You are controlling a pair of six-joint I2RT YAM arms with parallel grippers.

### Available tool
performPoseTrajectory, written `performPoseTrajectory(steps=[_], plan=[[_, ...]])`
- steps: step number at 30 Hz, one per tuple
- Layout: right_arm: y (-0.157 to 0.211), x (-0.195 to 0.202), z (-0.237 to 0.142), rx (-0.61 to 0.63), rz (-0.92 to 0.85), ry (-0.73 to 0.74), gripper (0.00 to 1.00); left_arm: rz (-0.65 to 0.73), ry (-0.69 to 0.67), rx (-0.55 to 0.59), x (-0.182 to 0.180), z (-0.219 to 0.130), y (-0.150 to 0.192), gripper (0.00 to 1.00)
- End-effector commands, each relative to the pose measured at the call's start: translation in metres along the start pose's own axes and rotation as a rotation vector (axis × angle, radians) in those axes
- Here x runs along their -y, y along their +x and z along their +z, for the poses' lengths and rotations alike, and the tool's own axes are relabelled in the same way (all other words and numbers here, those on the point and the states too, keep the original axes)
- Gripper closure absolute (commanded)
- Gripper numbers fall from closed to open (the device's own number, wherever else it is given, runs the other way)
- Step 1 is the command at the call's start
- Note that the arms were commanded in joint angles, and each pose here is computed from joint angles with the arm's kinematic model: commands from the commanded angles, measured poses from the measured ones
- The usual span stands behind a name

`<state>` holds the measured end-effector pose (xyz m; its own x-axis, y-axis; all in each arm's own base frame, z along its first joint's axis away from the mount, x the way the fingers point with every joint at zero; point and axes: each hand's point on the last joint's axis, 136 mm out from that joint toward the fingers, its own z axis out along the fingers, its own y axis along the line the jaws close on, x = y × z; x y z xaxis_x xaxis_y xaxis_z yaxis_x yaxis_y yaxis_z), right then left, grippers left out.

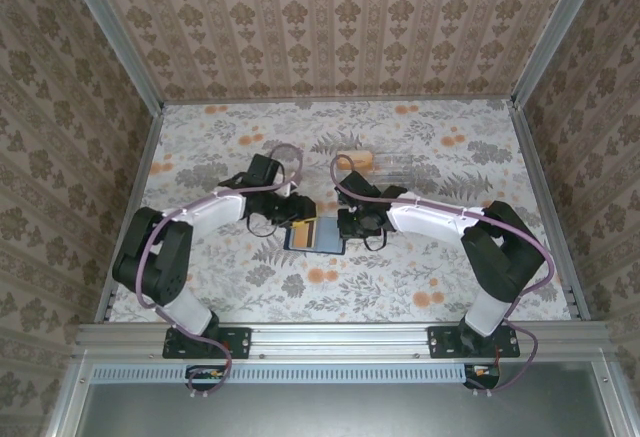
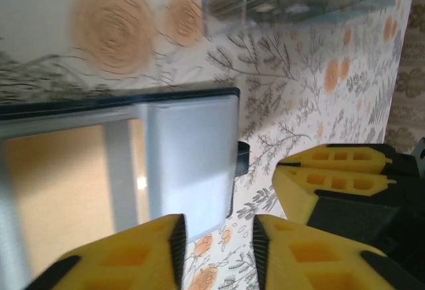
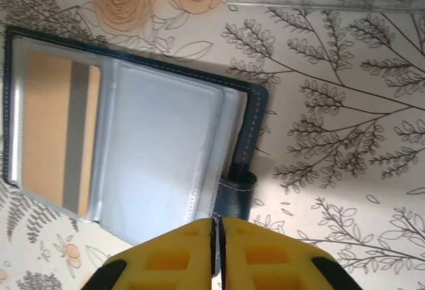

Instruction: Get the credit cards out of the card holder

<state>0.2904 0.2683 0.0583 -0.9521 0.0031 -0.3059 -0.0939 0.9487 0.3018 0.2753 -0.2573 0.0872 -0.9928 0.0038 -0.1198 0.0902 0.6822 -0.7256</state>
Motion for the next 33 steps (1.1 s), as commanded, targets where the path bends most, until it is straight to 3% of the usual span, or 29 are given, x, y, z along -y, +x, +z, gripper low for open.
performPoseTrajectory(steps=[1, 8, 33], plan=[[-0.011, -0.031, -0.001, 0.005, 0.012, -0.103, 0.83, -0.024, -0.047, 0.002, -0.023, -0.013, 0.005, 0.76], [-0.011, -0.06, 0.013, -0.054, 0.075, -0.237, 0.82, -0.054, -0.149, -0.015, -0.059, -0.01, 0.007, 1.0], [0.003, -0.057, 0.053, -0.183, 0.226, -0.276, 0.84, -0.091, -0.185, -0.086, -0.079, 0.02, 0.025, 1.0]])
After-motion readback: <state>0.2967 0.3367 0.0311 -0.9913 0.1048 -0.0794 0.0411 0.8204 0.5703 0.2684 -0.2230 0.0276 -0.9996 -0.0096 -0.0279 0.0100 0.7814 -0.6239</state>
